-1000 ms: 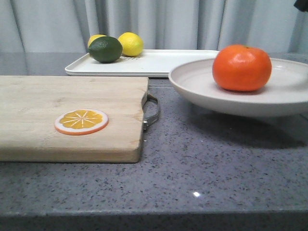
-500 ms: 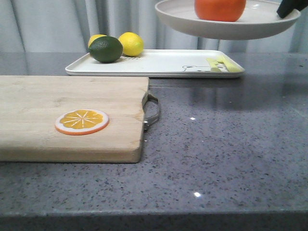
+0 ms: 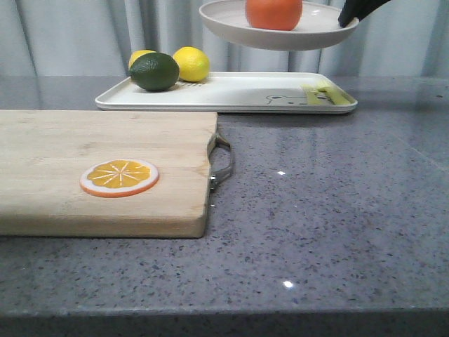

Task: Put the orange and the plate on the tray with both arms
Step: 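Carry the plate with the right gripper and lower it onto the white tray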

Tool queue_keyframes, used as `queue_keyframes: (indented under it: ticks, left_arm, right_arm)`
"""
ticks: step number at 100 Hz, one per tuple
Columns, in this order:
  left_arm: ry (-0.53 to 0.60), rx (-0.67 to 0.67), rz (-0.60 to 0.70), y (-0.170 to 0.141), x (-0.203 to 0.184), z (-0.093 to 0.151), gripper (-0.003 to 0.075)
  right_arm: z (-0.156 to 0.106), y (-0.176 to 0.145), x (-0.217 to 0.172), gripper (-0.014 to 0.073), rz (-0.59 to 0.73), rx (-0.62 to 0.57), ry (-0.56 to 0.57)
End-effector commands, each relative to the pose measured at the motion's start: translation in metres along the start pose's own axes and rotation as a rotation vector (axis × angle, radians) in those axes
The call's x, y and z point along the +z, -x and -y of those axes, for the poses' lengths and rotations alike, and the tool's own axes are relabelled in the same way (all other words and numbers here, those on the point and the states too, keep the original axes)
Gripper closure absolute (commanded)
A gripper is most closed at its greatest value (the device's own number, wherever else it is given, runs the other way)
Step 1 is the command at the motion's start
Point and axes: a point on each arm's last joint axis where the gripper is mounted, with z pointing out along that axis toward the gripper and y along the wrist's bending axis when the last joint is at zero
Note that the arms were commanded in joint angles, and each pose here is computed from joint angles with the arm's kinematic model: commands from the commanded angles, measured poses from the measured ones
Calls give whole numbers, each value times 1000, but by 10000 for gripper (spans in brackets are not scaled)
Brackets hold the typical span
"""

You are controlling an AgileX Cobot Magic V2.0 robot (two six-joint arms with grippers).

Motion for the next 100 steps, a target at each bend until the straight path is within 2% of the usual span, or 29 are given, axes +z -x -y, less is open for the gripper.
queue_keyframes:
  ticks: [1, 50, 76, 100]
  left_arm:
    - [-4, -3, 101, 16, -3, 2, 741]
    - [-4, -3, 101, 16, -3, 2, 741]
    - [-4, -3, 101, 16, -3, 2, 741]
    - [-4, -3, 101, 16, -3, 2, 741]
  right_arm:
    - [-18, 16, -23, 661, 103, -17, 54]
    - [-24, 35, 31, 660, 147, -23, 88]
    - [-24, 42, 32, 660, 222, -19, 92]
    - [-19, 41, 45, 660, 211, -9, 87]
